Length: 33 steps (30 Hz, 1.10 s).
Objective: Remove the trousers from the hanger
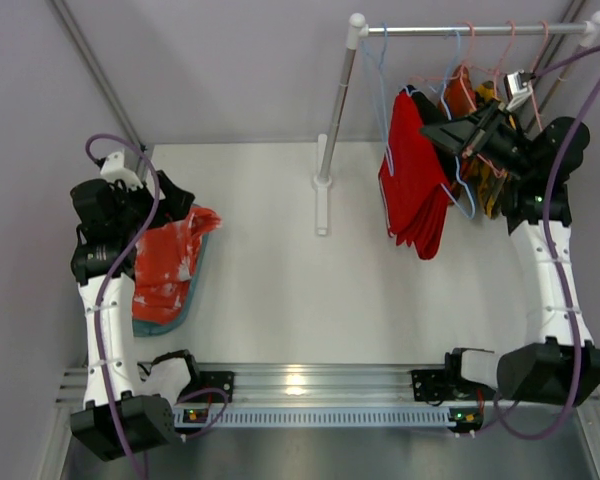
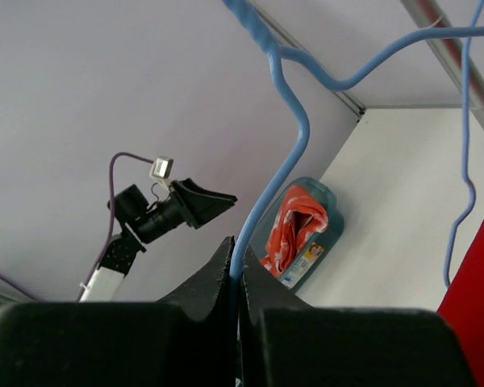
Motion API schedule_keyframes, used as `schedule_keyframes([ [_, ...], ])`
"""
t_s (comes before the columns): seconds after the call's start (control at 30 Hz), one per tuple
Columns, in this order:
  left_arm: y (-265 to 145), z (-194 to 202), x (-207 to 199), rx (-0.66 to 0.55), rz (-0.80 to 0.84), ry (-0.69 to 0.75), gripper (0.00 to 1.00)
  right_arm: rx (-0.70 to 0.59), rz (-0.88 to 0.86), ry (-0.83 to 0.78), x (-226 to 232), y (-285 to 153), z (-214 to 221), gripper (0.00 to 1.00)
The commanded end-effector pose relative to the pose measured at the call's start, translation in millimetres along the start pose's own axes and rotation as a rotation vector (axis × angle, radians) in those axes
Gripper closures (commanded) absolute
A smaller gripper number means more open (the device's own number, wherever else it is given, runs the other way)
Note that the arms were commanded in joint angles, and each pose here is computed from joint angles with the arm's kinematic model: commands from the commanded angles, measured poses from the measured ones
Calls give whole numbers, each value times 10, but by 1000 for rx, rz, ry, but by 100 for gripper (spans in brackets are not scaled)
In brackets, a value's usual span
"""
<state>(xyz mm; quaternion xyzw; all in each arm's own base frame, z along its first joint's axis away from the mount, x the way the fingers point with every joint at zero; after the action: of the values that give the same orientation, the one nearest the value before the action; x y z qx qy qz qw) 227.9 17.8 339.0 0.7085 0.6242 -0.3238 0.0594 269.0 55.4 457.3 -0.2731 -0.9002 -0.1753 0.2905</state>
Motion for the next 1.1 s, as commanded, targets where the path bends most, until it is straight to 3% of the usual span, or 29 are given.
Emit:
schedule_keyframes([
  [0.0,-20,-86,-73,-54,57,92,1,-124,-88,-330,753,-292,-72,100],
  [0.3,-54,5,-73,-30,66,141,1,-95,-41,-250,1134,-712,507,100],
  [0.67,-120,235,-47,-9,91,151,1,-5,-105,-348,1516,-1111,1044,100],
  [0.87,-198,314,-61,-11,105,148,1,6,-152,-351,1500,-1108,1067,100],
  [1.07,-357,307,-191,-55,164,137,1,-79,-215,-330,1437,-921,798,100],
])
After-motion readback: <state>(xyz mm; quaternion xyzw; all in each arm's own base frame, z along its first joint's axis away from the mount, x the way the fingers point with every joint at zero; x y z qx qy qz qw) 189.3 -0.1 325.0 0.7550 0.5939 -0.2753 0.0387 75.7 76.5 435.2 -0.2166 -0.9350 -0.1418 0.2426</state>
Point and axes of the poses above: each gripper's point midway between its finger pads, its own y axis out along the fingers, its own x axis along the line the jaws close on, z = x × y, the point moved 10 cm from there along -y, back along the fingers, and after that the axes turned 11 degrees about -y, right-handed, at the moved point
